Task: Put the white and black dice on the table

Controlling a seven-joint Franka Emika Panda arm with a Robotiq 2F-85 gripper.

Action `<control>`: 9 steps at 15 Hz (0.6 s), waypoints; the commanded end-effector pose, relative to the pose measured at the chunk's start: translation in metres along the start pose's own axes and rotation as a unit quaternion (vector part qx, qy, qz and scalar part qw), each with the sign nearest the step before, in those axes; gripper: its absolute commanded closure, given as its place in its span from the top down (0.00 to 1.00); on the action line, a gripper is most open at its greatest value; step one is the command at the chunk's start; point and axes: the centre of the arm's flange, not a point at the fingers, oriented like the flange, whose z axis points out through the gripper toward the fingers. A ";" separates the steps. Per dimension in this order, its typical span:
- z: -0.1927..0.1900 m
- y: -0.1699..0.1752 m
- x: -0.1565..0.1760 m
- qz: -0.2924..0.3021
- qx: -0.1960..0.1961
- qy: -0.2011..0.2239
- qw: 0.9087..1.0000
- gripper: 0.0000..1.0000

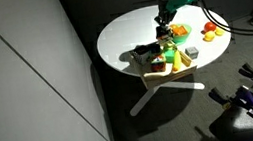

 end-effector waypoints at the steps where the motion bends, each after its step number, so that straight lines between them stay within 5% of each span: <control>1: -0.021 0.018 -0.011 0.005 0.006 -0.013 1.000 0.05; 9: -0.038 0.052 -0.028 0.023 0.003 -0.030 0.999 0.05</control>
